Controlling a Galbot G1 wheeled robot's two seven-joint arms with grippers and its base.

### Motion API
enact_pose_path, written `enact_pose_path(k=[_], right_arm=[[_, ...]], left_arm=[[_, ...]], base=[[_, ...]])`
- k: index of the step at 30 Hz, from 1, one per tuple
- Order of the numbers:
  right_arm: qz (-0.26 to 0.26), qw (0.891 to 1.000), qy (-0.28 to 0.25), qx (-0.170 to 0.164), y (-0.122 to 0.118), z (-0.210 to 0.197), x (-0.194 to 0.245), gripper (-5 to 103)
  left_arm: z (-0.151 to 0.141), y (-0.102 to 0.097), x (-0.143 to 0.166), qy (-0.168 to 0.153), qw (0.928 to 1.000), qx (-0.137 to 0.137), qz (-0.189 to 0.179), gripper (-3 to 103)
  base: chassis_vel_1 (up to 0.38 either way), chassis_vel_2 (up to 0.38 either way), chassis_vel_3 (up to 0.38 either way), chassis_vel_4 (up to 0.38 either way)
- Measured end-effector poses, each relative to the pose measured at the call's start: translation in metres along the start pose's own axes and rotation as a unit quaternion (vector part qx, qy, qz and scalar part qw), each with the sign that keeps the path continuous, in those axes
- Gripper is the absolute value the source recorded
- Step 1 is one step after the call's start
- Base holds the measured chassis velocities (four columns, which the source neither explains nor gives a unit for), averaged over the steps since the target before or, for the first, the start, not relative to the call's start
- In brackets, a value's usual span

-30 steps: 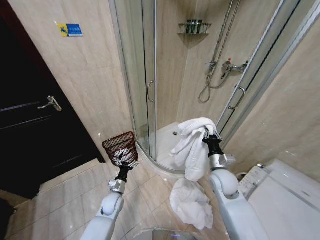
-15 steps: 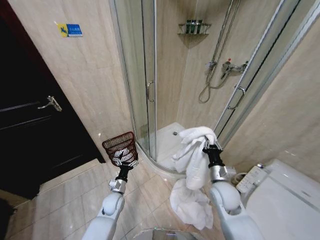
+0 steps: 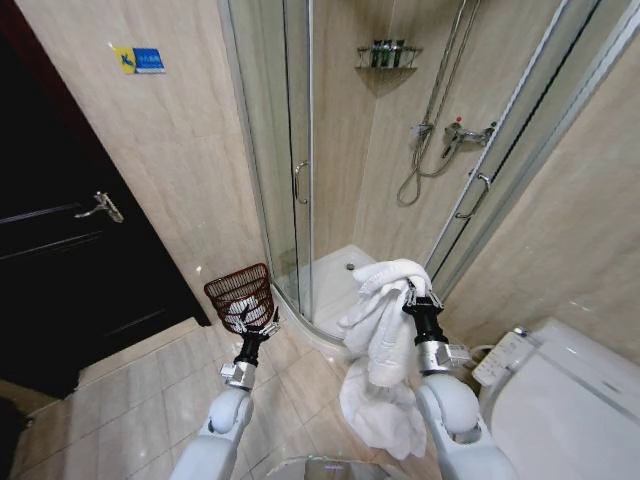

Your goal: Discard the used towel into the hamper.

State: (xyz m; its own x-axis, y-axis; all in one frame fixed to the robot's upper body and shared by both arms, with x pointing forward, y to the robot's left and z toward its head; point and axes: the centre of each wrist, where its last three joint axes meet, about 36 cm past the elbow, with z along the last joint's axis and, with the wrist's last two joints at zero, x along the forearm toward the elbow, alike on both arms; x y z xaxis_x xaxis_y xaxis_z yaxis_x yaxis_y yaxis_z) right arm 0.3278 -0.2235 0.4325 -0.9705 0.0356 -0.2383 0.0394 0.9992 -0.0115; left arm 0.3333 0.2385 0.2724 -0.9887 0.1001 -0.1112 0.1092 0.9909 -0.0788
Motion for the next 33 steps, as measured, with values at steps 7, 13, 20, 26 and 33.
enact_pose_path(k=[7,13,20,26,33], right_arm=[[-0.002,1.000,0.000,0.002,0.001,0.002,0.000,8],[-0.001,1.000,0.002,0.002,0.003,0.007,0.001,8],[-0.003,1.000,0.004,0.003,0.002,0.010,0.004,8],[-0.007,1.000,0.003,0.003,0.002,0.010,0.004,8],[-0.008,1.000,0.001,0.001,0.002,0.009,0.004,8]], left_arm=[[-0.001,0.001,0.002,0.009,1.0000,-0.001,-0.002,100],[-0.003,0.001,0.002,0.010,0.9999,-0.004,-0.005,100],[-0.002,-0.001,0.005,0.012,0.9999,-0.005,-0.006,100],[-0.003,-0.002,0.008,0.013,0.9999,-0.005,-0.007,100],[-0.003,0.000,0.011,0.013,0.9998,-0.007,-0.010,100]], base=[[0.000,0.000,0.000,0.000],[0.006,0.007,0.010,0.005],[0.048,0.052,0.070,0.059],[0.084,0.085,0.094,0.084],[0.109,0.093,0.082,0.099]])
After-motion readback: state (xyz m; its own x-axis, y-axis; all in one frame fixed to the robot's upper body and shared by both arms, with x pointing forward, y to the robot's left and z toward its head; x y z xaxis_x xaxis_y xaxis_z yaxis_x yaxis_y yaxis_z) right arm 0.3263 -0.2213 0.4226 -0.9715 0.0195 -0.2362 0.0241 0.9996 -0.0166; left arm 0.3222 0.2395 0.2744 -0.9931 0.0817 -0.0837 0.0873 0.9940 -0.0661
